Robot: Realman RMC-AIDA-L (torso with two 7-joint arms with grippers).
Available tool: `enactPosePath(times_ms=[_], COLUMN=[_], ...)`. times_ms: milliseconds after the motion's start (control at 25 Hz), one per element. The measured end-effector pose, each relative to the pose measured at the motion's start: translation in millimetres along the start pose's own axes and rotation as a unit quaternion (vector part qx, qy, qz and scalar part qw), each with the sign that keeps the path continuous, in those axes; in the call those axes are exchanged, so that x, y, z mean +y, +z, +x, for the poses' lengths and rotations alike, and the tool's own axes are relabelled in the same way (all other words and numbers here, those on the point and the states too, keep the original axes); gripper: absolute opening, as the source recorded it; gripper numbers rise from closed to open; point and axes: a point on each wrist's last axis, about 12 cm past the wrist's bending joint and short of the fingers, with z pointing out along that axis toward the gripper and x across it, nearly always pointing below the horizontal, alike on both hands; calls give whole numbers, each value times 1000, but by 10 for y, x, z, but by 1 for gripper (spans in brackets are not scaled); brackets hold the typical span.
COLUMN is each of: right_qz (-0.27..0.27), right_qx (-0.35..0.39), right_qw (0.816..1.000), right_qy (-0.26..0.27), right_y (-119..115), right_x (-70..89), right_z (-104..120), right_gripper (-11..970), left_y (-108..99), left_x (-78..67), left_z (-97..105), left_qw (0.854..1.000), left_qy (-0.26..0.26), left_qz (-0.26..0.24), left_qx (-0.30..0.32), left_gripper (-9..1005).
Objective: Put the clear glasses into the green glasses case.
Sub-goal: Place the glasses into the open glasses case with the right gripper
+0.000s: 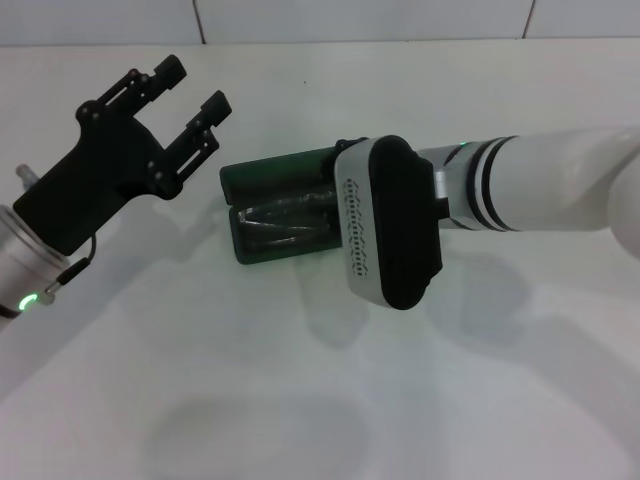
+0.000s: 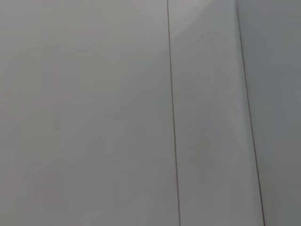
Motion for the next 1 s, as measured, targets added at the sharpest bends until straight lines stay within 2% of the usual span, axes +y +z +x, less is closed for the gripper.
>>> enactPosePath(times_ms=[360,600,640,680,1000], right_qz=[-17,-71,-82,-95,-108], right_qx=[-25,-63,-71,-82,-70], right_qw=[999,993,990,984,973], right_qy=[32,74,87,126,194], right_y=[-103,-232,-249,-243,-112], right_x=[-62,-85,-91,-132,-312], right_z=[-95,-116,-95,3,208], right_gripper=[269,272,273,273,277], left_y=[-11,1,6,7,-9], left_x=[8,13,13,12,3], left_z=[-2,-6,-7,-6,0], left_qw=[1000,1000,1000,1000,1000], left_qy=[2,3,3,3,2], left_qz=[-1,0,1,1,3], left_qx=[1,1,0,0,3], left_gripper=[595,595,595,595,595])
